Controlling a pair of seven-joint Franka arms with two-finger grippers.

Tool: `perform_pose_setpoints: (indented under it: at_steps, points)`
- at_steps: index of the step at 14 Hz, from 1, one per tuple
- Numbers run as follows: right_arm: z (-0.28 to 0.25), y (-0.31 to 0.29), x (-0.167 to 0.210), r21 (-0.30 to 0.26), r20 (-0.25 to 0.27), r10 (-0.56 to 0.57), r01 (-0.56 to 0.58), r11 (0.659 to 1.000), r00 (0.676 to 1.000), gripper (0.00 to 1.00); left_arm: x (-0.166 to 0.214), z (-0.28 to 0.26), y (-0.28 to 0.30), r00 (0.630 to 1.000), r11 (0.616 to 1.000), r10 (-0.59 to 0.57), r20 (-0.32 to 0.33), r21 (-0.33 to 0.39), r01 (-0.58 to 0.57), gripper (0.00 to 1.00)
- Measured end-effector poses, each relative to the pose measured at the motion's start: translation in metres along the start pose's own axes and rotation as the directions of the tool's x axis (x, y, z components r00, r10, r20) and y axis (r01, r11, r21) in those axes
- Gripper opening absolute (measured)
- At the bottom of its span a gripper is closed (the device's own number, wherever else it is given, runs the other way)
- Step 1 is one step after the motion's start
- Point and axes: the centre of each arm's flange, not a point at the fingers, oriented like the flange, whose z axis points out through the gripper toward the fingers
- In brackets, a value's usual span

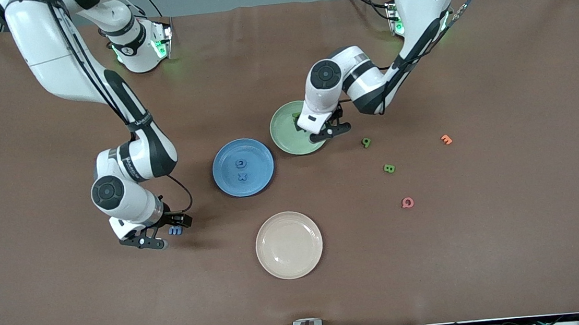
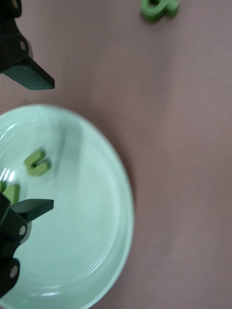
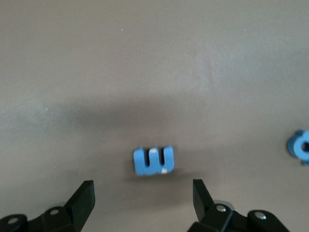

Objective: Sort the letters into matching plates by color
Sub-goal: 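Grasp the blue E with the right gripper while the left gripper reaches green b, then place the E on the blue plate, then grasp the blue g with the right gripper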

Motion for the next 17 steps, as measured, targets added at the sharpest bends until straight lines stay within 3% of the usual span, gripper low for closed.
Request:
perform_pose_setpoints:
  at_steps: [6, 9, 13, 14, 17]
  points:
    - [0.025, 0.011, 0.010, -0.001, 0.009, -0.063, 0.063, 0.998, 0.998, 0.91, 0.047, -0.008, -0.059, 0.999, 0.998, 0.052, -0.015, 0.030, -0.051, 0.98]
    - [0.028, 0.006, 0.009, 0.004, 0.001, -0.070, 0.070, 0.998, 0.998, 0.89, 0.069, -0.003, -0.091, 0.995, 0.997, 0.073, -0.067, 0.030, -0.071, 0.98]
    - [0.028, 0.007, 0.011, 0.003, -0.003, -0.072, 0.072, 0.997, 0.997, 0.71, 0.078, 0.008, -0.116, 0.990, 0.995, 0.100, -0.103, 0.029, -0.097, 0.97]
    - [0.028, 0.007, 0.011, 0.002, -0.003, -0.072, 0.072, 0.997, 0.997, 0.71, 0.077, 0.010, -0.119, 0.989, 0.995, 0.101, -0.104, 0.027, -0.099, 0.97]
    - [0.023, 0.006, 0.014, 0.005, -0.011, -0.072, 0.072, 0.997, 0.997, 0.42, 0.070, 0.017, -0.121, 0.987, 0.993, 0.119, -0.109, 0.013, -0.118, 0.96]
